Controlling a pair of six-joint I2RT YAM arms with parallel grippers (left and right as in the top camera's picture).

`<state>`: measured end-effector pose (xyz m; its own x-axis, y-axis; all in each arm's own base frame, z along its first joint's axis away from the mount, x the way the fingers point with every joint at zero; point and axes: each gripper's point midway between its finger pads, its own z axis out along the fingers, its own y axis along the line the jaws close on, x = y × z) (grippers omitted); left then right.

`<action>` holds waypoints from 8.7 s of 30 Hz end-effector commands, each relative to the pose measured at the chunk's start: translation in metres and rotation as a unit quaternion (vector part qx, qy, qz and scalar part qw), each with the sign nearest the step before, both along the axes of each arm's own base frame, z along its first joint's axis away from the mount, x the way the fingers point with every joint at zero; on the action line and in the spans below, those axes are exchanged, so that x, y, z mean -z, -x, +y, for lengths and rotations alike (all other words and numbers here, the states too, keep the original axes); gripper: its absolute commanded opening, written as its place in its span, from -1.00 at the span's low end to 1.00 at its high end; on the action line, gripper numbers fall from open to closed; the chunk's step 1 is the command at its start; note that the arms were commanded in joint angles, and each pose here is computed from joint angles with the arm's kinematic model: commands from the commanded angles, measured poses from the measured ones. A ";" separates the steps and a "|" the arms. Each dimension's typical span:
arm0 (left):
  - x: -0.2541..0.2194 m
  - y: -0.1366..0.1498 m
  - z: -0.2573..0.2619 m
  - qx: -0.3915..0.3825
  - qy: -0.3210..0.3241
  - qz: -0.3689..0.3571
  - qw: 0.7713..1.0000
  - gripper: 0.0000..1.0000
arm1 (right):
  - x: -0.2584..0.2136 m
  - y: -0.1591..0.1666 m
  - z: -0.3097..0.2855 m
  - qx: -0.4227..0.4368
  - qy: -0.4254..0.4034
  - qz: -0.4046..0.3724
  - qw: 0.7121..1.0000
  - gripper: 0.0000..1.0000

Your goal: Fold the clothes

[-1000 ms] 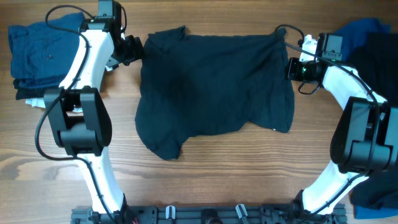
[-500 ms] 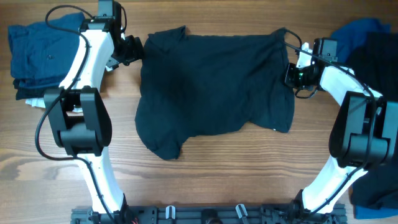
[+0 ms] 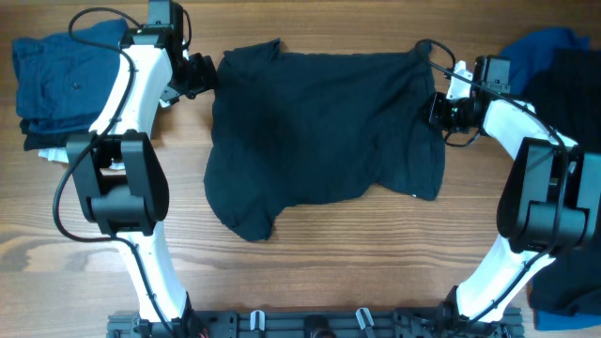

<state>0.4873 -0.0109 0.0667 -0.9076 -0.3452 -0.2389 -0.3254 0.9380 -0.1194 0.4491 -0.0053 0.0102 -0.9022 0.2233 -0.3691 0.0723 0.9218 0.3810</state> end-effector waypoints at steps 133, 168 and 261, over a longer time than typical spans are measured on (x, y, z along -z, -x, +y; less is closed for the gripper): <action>0.010 0.003 0.008 -0.004 -0.015 0.012 1.000 0.68 | -0.004 -0.017 -0.043 0.075 0.149 0.005 0.986 -0.91; 0.013 0.005 0.012 -0.007 -0.026 0.016 1.000 0.81 | -0.019 0.087 -0.024 0.095 0.073 0.167 0.979 -0.14; 0.013 0.005 0.013 -0.008 -0.028 0.016 0.999 0.83 | -0.054 0.057 -0.041 0.093 0.086 0.049 0.991 -0.91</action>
